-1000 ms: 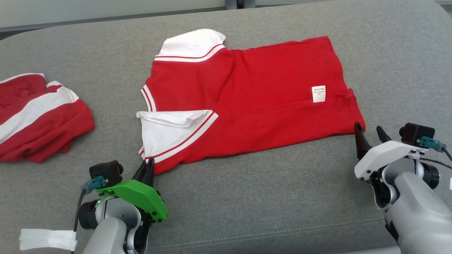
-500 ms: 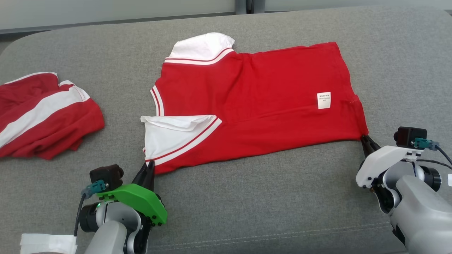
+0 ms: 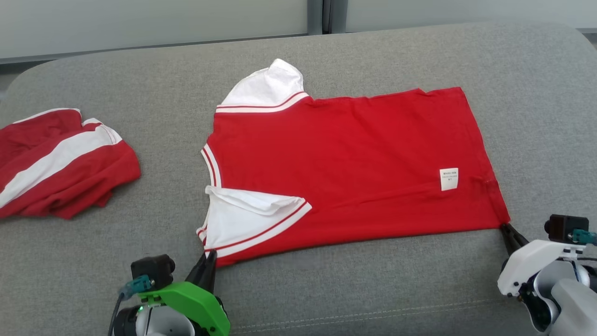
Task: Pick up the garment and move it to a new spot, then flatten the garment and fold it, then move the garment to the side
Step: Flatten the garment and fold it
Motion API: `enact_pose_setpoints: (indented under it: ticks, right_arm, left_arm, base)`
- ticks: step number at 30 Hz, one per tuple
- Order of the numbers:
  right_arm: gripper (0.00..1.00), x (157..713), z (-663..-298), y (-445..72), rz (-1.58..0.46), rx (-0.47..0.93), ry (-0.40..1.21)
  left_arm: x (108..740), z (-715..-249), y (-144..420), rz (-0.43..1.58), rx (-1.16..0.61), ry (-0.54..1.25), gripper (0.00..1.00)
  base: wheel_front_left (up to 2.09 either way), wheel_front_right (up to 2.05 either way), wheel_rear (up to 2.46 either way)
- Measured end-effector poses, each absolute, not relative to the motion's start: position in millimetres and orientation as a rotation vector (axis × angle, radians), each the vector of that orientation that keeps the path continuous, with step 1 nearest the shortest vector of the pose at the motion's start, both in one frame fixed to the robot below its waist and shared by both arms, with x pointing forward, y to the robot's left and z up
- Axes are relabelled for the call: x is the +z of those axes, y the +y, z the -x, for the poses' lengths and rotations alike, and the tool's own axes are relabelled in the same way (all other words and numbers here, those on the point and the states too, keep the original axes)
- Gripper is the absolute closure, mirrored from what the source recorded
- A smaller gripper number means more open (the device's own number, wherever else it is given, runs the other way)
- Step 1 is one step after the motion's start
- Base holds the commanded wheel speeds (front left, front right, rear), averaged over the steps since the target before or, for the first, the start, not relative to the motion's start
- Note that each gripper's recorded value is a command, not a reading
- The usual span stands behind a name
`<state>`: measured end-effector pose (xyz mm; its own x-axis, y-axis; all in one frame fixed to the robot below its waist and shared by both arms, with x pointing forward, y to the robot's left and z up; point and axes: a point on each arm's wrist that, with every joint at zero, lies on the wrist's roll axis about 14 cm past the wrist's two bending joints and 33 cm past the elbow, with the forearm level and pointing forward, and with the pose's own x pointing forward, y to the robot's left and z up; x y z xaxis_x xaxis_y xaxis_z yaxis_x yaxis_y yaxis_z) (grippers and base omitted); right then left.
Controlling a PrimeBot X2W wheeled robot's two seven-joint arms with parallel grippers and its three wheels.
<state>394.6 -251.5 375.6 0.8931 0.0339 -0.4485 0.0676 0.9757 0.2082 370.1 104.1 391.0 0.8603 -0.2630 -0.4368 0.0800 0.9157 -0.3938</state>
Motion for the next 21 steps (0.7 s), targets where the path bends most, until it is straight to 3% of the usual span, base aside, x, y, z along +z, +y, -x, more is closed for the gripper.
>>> enact_pose_setpoints:
  ticks: [15, 16, 17, 18, 19, 20, 21]
  right_arm:
    - [1.00, 365.7, -372.1, -269.1, -0.186, -0.027, 0.495]
    - [1.00, 365.7, -372.0, -268.9, -0.186, -0.027, 0.495]
    - [0.88, 366.0, -372.0, -269.2, -0.189, -0.030, 0.492]
    - [0.56, 366.2, -372.0, -269.5, -0.194, -0.036, 0.490]
    - [0.04, 366.8, -372.2, -269.9, -0.197, -0.040, 0.487]
    - [0.00, 367.8, -372.4, -271.3, -0.199, -0.046, 0.482]
    - [0.00, 369.5, -372.9, -273.0, -0.202, -0.053, 0.475]
  left_arm:
    - [387.2, -329.4, 93.3, 0.389, -0.198, 0.631, 1.00]
    - [388.1, -329.8, 93.9, 0.388, -0.195, 0.629, 0.85]
    - [389.0, -330.5, 94.9, 0.388, -0.191, 0.626, 0.71]
    - [390.2, -331.3, 96.0, 0.388, -0.186, 0.620, 0.60]
    - [391.2, -332.2, 97.7, 0.386, -0.180, 0.613, 0.57]
    - [392.5, -333.2, 100.2, 0.384, -0.170, 0.604, 0.04]
    - [394.8, -334.9, 102.5, 0.385, -0.160, 0.590, 0.00]
  base:
    - [0.00, 0.00, 0.00]
    - [0.00, 0.00, 0.00]
    - [0.00, 0.00, 0.00]
    - [0.00, 0.00, 0.00]
    - [0.00, 0.00, 0.00]
    - [0.00, 0.00, 0.00]
    - [0.00, 0.00, 0.00]
